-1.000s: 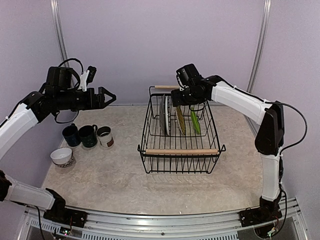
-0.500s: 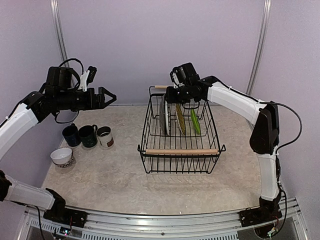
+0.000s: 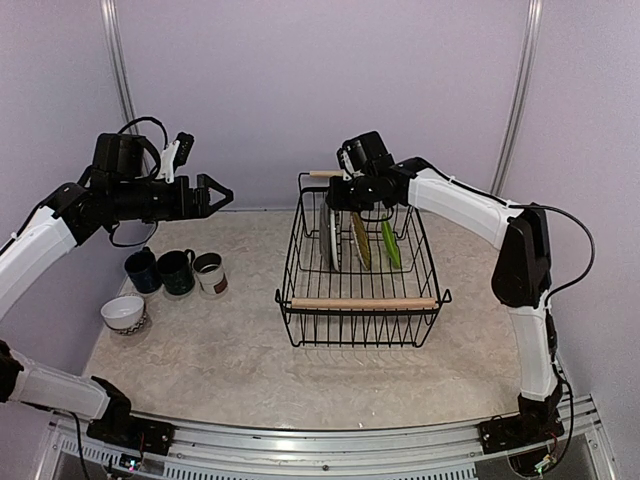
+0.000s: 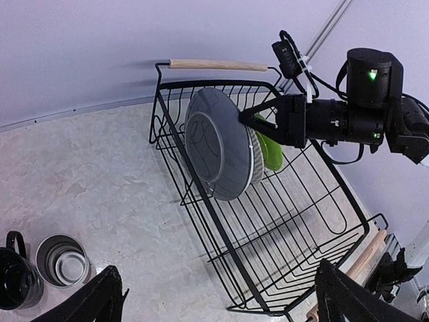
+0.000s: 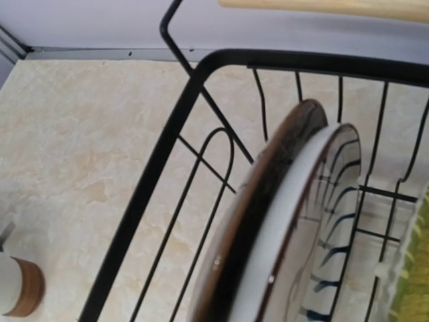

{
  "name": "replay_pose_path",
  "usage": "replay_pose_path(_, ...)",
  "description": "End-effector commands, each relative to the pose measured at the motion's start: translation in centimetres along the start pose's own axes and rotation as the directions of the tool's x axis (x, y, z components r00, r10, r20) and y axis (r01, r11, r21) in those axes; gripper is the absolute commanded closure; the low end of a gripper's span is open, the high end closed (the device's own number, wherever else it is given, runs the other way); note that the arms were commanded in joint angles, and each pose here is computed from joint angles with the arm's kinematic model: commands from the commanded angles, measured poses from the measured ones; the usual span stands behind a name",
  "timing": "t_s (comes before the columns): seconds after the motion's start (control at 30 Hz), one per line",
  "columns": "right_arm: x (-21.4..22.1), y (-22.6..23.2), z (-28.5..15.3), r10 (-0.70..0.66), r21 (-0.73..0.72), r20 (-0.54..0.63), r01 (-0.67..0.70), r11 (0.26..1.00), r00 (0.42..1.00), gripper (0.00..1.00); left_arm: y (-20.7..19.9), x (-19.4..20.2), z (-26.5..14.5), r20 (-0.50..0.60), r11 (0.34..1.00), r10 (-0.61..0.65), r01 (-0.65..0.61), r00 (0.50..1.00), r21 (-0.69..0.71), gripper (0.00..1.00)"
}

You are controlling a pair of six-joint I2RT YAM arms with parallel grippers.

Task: Unload the mixed dishes from the dish rack
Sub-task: Grab the plate from the dish rack.

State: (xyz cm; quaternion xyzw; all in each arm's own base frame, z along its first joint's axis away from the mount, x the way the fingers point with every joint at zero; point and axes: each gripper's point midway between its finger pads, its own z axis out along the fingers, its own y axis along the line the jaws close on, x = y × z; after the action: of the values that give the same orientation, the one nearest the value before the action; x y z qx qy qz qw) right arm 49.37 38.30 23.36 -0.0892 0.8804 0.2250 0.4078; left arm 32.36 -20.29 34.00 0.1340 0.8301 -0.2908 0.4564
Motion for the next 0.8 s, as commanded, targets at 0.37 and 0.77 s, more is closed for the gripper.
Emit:
replay_pose_path(0.37, -2.0, -0.1, -1.2, 0.031, 0.015, 0.050, -0.032, 0.999, 0.998, 0.58, -0.6, 0.1, 0.0, -0.013, 1.000, -0.012, 0.012, 1.000, 0.022, 0.05)
replay_pose_path(0.77, -1.5, 2.0, -1.9, 0.005, -0.013, 0.042, -0.004, 1.000, 0.999, 0.70, -0.5, 0.4, 0.4, -0.029, 1.000, -0.019, 0.020, 0.999, 0.023, 0.05)
